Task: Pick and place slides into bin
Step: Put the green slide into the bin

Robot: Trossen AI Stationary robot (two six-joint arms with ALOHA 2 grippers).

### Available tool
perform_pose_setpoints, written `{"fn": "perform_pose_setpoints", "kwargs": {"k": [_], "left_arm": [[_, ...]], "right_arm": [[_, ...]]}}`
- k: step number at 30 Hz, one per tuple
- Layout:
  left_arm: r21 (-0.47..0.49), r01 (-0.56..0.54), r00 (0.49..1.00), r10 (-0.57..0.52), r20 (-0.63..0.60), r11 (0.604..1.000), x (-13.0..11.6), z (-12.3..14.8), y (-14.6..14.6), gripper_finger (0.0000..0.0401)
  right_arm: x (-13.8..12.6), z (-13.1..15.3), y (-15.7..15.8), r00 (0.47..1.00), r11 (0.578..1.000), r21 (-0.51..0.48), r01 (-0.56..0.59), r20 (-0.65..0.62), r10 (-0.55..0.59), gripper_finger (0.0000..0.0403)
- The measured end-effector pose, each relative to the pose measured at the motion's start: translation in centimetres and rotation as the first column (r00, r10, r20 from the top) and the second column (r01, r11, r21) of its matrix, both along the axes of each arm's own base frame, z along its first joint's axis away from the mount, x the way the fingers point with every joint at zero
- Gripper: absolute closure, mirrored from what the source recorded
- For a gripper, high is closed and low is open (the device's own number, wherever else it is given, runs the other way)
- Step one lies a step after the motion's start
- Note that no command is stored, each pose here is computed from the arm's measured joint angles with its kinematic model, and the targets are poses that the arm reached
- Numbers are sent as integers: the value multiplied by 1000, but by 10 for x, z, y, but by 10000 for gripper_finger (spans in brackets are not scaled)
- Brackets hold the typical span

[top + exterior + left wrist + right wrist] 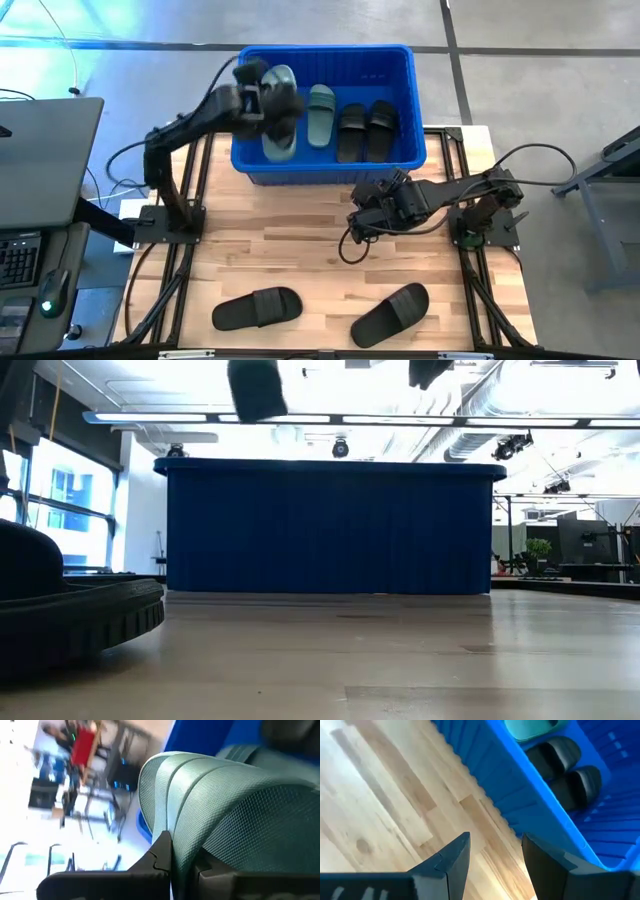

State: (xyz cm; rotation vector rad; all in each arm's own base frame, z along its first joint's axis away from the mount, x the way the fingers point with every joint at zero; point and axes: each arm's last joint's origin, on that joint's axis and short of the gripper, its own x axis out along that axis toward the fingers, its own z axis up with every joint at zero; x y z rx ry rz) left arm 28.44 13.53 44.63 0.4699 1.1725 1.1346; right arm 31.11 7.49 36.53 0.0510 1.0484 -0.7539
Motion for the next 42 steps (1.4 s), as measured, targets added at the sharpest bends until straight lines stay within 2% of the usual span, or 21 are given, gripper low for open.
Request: {"fn": "perform_pose_setpoints", "kwargs": {"k": [3, 6, 9, 13, 15, 17, 21, 31, 37, 42], "left_arm": [[-37, -23, 1000, 23, -1, 999, 1, -18, 48, 400], [-108, 35, 998, -29, 53, 994, 0, -45, 97, 400], [-91, 34, 998, -29, 64, 995, -3, -72, 135, 400], [-43, -39, 997, 36, -70, 998, -13, -102, 168, 400], [-72, -35, 992, 26, -120, 997, -18, -115, 180, 400], [-109, -26, 995, 15, -96, 994, -22, -125, 192, 400], [-168, -49, 998, 42, -48, 985, -25, -147, 209, 400], [-282, -54, 989, 12, -147, 958, -7, -205, 222, 400], [-299, -82, 981, 25, -191, 951, -5, -224, 228, 386], [-318, -83, 983, 25, -182, 944, -10, -227, 232, 361]], "right_arm": [[0, 0, -2, 1000, 1000, 0, 16, 7, -16, 233], [1, 0, -3, 1000, 1000, -4, 19, 7, -19, 233], [1, 0, -5, 1000, 1000, -24, 18, 6, -18, 233], [3, 1, -11, 1000, 996, -85, 22, 12, -21, 233], [4, 2, -16, 999, 993, -109, 42, 26, -39, 233], [6, 2, -22, 998, 992, -110, 60, 36, -57, 233], [9, 2, -32, 995, 991, -99, 95, 49, -90, 233], [13, 2, -45, 994, 992, -77, 102, 42, -99, 233], [14, 2, -45, 995, 993, -71, 93, 40, -91, 233], [14, 2, -45, 996, 994, -75, 80, 35, -77, 233]]}}
